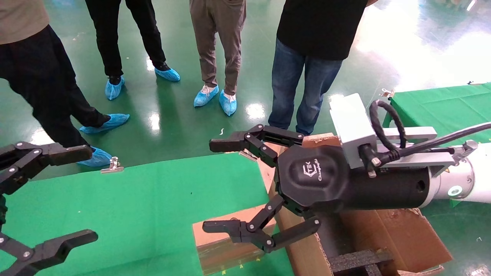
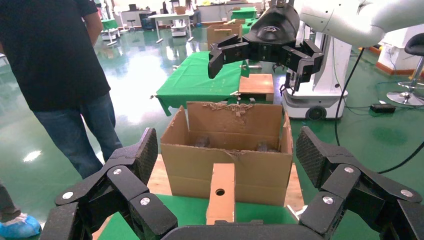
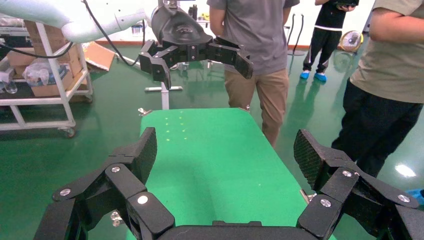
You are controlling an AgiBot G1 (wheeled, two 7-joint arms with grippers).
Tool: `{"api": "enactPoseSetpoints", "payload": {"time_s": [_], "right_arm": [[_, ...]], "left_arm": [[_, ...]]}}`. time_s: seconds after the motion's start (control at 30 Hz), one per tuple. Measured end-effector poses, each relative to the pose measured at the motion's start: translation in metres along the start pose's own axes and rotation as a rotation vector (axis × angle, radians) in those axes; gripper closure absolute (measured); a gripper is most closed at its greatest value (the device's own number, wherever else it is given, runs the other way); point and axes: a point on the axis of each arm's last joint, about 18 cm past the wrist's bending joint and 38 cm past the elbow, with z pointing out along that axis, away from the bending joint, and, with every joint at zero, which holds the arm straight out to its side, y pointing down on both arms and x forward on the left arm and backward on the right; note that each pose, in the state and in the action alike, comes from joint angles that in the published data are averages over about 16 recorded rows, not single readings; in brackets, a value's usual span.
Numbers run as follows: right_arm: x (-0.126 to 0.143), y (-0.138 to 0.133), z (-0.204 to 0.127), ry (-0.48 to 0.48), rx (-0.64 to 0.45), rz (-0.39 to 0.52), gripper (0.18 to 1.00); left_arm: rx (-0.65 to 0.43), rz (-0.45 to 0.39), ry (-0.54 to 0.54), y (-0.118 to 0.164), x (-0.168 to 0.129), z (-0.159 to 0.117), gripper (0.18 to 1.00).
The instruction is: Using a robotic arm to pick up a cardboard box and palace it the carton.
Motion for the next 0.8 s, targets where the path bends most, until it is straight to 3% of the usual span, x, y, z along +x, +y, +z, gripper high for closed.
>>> {"api": "enactPoseSetpoints", "payload": {"time_s": [0.8], "right_arm": [[0.0000,0.0000,0.0000,0.000,0.000,0.000,0.178]], "left_arm": [[0.000,0.000,0.000,0.0000,0.0000,0.0000,0.189]]}}
